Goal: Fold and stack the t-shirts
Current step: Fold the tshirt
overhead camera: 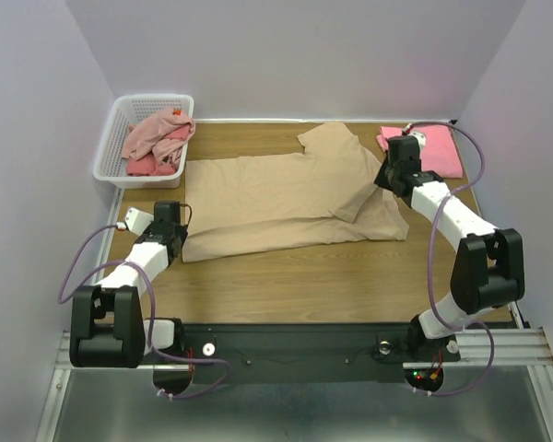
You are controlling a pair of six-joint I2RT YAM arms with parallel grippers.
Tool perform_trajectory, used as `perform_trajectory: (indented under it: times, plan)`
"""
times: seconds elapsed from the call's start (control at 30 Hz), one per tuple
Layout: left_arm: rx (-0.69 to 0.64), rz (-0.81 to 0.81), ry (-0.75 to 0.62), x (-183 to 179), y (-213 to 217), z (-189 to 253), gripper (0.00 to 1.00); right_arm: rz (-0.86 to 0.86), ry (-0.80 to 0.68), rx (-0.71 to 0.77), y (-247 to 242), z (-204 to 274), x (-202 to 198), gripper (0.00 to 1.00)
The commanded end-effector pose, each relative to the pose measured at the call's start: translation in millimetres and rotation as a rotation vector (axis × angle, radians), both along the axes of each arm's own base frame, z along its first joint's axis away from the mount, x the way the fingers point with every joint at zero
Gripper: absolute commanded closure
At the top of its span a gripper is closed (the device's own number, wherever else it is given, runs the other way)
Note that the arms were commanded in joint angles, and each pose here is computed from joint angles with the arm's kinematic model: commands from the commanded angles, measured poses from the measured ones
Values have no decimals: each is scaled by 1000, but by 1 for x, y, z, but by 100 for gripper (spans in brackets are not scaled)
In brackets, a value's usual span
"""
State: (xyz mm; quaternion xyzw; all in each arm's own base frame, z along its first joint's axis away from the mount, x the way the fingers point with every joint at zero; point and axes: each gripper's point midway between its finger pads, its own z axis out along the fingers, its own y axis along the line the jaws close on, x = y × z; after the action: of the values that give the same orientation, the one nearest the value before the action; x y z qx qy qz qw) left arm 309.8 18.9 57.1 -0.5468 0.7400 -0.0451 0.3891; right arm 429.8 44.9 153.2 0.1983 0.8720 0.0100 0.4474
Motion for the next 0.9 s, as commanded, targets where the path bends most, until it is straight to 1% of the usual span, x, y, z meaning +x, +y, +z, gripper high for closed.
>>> perform_trajectory:
  times: [0.0, 0.13, 0.17, 0.2, 0.23, 0.27, 0.3, 0.33, 0.37, 0.4, 0.43, 0.47, 0.5, 0.53, 0.57, 0.6, 0.67, 0.7, 0.77, 0.87]
  plan:
    - [38, -27, -2, 20, 5, 7, 100, 80, -73, -42, 2, 22, 29, 100]
    - [39, -57, -3, 33, 2, 8, 100, 120, -19, -50, 7, -2, 42, 100]
    - [41, -65, 2, 35, 1, 8, 97, 118, -26, -49, 8, 1, 49, 99]
    - [38, -75, 11, 36, 0, 6, 86, 119, -25, -50, 8, -1, 52, 99]
    - [38, -81, 8, 39, -1, 8, 63, 125, -20, -52, 9, -3, 55, 92]
    - [32, -90, 9, 40, -3, 9, 50, 129, -13, -50, 11, -7, 61, 87]
    - [30, -98, 12, 39, -3, 8, 41, 132, -13, -48, 12, -8, 64, 79]
    - [33, -105, 10, 39, -4, 10, 23, 155, -8, -41, 16, -9, 66, 49]
    - [35, -116, 8, 39, -5, 12, 13, 167, -6, -39, 18, -10, 67, 42]
    - [40, -119, 4, 37, -4, 17, 1, 174, -12, -27, 20, -5, 67, 37]
    - [42, -114, 1, 36, -4, 21, 2, 174, -1, -12, 21, -6, 63, 29]
    - [56, -113, -3, 33, -1, 27, 2, 170, 5, 0, 22, -6, 58, 25]
    - [62, -110, -6, 30, 0, 31, 1, 167, -3, 34, 24, 0, 46, 18]
    - [66, -107, -13, 28, 1, 36, 2, 169, 1, 55, 26, -1, 39, 1]
    - [77, -119, -2, 23, 1, 37, 2, 181, 1, 79, 30, 1, 32, 0]
    - [76, -121, -24, 20, 0, 46, 2, 219, 17, 149, 41, -2, 16, 0]
    - [75, -134, -33, 15, -1, 51, 1, 279, 44, 235, 59, -7, 1, 0]
    - [71, -165, -48, 11, -5, 55, 1, 336, 84, 307, 74, -16, -14, 0]
    - [52, -216, -87, 8, -14, 63, 2, 364, 121, 370, 84, -24, -24, 0]
    - [33, -276, -101, 1, -24, 59, 1, 370, 179, 407, 90, -42, -35, 0]
